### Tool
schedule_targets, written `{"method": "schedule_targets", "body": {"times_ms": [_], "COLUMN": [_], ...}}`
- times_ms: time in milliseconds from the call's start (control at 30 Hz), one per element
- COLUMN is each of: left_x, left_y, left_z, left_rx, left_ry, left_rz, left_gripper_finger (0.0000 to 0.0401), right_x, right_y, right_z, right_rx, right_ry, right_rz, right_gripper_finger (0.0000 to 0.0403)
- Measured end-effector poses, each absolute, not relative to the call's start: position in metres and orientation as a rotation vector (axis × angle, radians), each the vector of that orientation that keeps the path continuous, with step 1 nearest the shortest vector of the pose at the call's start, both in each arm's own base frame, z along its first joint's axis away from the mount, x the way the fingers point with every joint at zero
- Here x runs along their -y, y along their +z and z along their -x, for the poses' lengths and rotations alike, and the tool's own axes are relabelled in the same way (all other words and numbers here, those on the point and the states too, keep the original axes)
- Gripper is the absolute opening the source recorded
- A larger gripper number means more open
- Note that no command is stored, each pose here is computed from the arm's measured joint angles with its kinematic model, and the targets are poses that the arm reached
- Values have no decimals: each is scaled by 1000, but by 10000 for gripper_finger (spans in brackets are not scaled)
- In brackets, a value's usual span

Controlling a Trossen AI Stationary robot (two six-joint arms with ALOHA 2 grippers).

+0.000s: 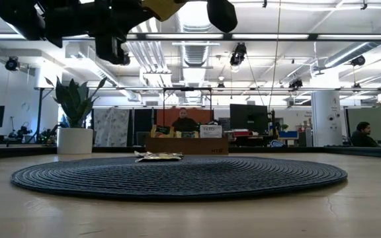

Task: Pick & Place Tea
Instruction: Put the yellow tea bag into the middle section of the wooden organizer

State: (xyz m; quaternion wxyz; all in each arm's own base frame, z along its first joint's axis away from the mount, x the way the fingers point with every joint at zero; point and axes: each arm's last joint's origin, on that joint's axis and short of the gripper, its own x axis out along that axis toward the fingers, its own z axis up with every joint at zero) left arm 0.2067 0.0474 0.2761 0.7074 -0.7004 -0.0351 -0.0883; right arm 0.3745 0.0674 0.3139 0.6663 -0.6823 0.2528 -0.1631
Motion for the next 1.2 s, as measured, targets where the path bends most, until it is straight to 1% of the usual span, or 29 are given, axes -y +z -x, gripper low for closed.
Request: {"method": "schedule_targets", "body": {"times_ms": [367,467,667,1200], "left_x": [-47,-47,-47,-48], "left_y": [272,271,268,269], "left_z": [-211,-212,-214,-214], "left_rx": [34,31,28,56], "left_ry": [-209,-205,-194,-172], "left_rz": [1526,1510,1490,1431], "left_gripper_finger": [66,52,5,1], "right_x": [-63,-63,-63,-63], "right_y": [313,313,313,310], "right_z": [-375,-375,-376,-375], "right_rx": [-576,-573,-567,-527], "right_ry": [-371,-368,-363,-402], "right_rz": [1538,1535,1520,1311], "right_gripper_finger": [13,13,13,13]}}
